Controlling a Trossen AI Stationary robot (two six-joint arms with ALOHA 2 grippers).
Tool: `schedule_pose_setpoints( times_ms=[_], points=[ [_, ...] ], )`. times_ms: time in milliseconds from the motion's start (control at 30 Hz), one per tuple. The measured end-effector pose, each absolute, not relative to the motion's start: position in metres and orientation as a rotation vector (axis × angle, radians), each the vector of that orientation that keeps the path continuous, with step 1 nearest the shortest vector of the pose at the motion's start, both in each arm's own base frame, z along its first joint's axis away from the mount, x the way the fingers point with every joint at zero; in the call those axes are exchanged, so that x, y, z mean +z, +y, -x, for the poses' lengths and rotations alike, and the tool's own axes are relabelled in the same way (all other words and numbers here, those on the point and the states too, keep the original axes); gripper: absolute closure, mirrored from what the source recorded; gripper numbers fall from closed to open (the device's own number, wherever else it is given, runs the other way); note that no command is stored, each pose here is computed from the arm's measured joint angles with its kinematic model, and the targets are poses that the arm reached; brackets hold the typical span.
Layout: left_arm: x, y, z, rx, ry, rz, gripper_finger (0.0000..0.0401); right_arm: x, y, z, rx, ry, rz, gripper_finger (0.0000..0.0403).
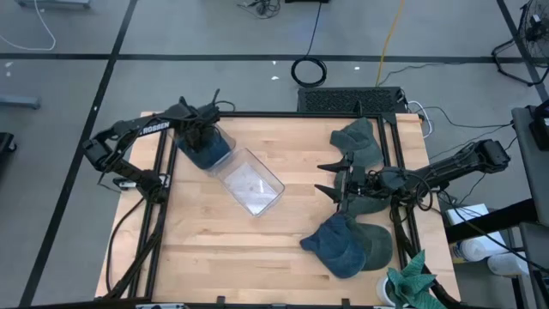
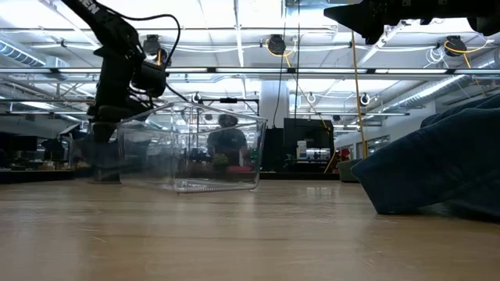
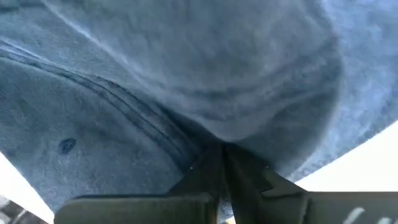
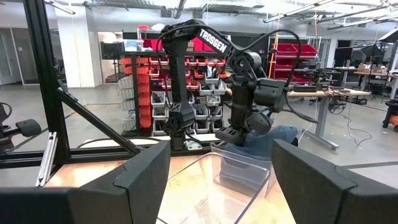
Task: Pick & Place hat
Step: Put the top blue cap into the top transparent bin
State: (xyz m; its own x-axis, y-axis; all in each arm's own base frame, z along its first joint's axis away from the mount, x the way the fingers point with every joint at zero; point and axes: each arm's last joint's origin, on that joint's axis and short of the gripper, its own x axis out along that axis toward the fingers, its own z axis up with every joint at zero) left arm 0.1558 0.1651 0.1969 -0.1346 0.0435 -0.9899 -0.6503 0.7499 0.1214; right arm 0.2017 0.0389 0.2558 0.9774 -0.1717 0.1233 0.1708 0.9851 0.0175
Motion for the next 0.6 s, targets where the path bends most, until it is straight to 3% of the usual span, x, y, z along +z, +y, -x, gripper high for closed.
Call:
schedule_pose_setpoints(
  times_ms=[600],
  points=[
    [0.183, 0.164, -0.153, 0.656, 1.590, 0.500, 0.0371, 0.256, 0.039, -0.202, -0.173, -0.124, -0.007, 0.0138]
  ],
)
